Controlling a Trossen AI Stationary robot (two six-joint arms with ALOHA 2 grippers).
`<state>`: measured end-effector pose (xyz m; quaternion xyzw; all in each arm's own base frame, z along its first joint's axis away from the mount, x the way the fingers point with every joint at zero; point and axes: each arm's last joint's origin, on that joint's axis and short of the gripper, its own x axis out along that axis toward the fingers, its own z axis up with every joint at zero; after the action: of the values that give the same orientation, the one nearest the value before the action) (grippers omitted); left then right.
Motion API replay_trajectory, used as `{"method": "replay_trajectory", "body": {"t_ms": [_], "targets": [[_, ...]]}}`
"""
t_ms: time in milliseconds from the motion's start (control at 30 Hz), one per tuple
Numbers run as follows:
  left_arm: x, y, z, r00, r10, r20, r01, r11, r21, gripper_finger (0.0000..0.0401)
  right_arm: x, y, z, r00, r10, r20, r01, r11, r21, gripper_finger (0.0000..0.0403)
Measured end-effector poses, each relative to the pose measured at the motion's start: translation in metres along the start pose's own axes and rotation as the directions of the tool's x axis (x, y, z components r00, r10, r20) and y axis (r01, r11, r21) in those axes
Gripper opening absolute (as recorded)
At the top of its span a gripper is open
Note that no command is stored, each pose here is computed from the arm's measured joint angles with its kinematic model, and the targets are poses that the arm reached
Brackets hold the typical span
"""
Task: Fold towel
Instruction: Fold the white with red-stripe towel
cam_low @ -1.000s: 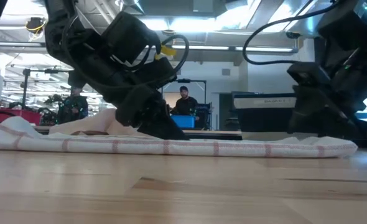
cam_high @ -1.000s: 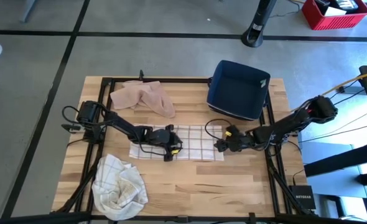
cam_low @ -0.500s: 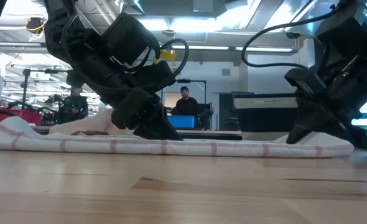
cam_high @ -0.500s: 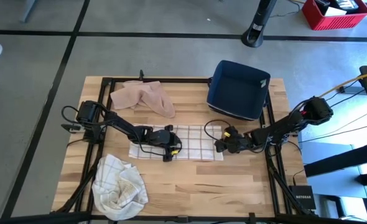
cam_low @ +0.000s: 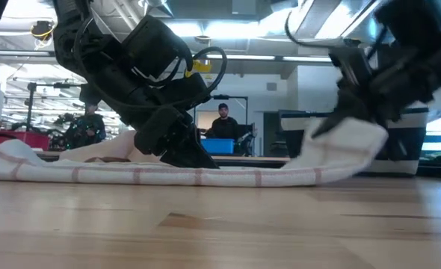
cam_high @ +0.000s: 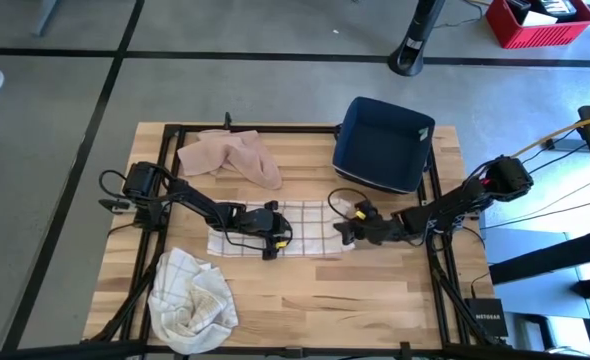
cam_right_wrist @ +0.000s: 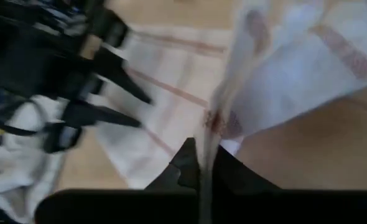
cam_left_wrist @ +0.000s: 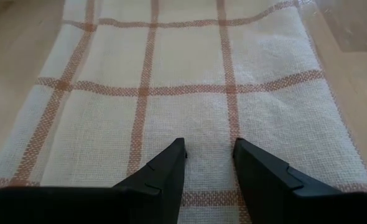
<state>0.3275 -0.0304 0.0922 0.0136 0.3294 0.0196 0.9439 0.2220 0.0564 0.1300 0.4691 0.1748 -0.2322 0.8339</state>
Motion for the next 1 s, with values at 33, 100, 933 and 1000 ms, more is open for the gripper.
{"method": "replay_trajectory", "body": {"t_ms": [33, 100, 933, 1000], "targets": [[0.000, 0.000, 0.000, 1.000, 0.000, 0.000, 0.000, 1.000, 0.000, 0.0131, 0.001, 0.006, 0.002, 1.000, 0.013, 0.016, -0.012, 1.000, -0.014, 0.0012], [0.000, 0.000, 0.000, 1.000, 0.000, 0.005, 0.000, 1.000, 0.000, 0.0131, 0.002, 0.018, 0.006, 0.998, 0.035, 0.052, -0.033, 0.999, -0.041, 0.0015], [-0.047, 0.006, 0.002, 0.973, 0.008, -0.230, -0.019, 0.999, -0.043, 0.0131, -0.007, 0.063, 0.028, 0.975, 0.080, 0.205, -0.012, 0.949, -0.314, 0.0005], [-0.040, 0.004, -0.004, 0.972, -0.017, -0.236, 0.000, 0.998, -0.070, 0.0131, -0.006, 0.066, 0.029, 0.970, 0.110, 0.218, -0.043, 0.955, -0.292, 0.0006]]}}
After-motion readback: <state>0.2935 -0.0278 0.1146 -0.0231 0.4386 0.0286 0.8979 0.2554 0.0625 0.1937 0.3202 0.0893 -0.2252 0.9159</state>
